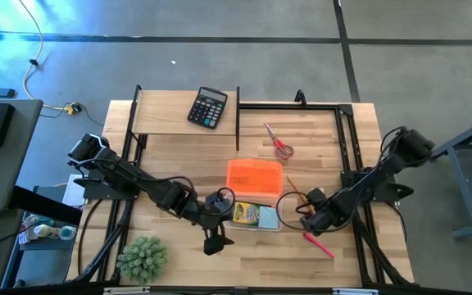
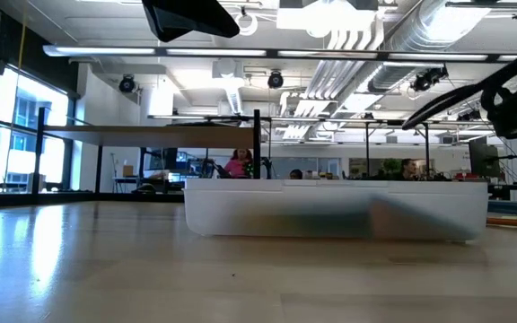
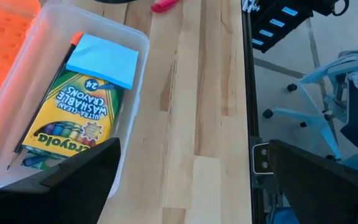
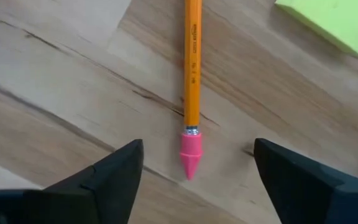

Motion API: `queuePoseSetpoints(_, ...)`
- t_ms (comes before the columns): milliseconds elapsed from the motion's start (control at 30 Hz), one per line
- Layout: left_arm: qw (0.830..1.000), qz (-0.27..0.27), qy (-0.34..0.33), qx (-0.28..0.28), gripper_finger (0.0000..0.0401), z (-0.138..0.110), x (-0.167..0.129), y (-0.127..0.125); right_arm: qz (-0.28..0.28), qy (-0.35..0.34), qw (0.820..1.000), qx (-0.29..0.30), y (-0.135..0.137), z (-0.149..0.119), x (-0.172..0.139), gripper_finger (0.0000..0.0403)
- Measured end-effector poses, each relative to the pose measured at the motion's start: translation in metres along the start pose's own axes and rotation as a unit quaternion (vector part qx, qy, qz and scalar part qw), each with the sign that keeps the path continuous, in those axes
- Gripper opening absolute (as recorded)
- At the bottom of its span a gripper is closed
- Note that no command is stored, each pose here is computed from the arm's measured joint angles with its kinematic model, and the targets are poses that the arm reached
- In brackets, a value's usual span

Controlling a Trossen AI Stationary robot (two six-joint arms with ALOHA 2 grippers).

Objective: Pack school essentials
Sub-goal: Put the yellow pencil into the supply box

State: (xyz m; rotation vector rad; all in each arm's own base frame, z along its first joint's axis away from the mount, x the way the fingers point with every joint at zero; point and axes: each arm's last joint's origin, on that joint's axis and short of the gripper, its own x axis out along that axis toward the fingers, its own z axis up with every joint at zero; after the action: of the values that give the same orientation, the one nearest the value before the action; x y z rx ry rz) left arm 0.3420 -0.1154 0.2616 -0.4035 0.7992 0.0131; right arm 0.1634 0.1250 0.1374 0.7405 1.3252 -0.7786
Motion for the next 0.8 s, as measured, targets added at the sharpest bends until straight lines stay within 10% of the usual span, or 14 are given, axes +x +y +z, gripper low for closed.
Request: queuePoseSetpoints(800,1.000,0.004,-0.003,0.001,0.0395,0.0002,0.0000,0.0003,0.002,0.017,1.000,0.006,0.0058,-0.0020,0.0069,0.0074)
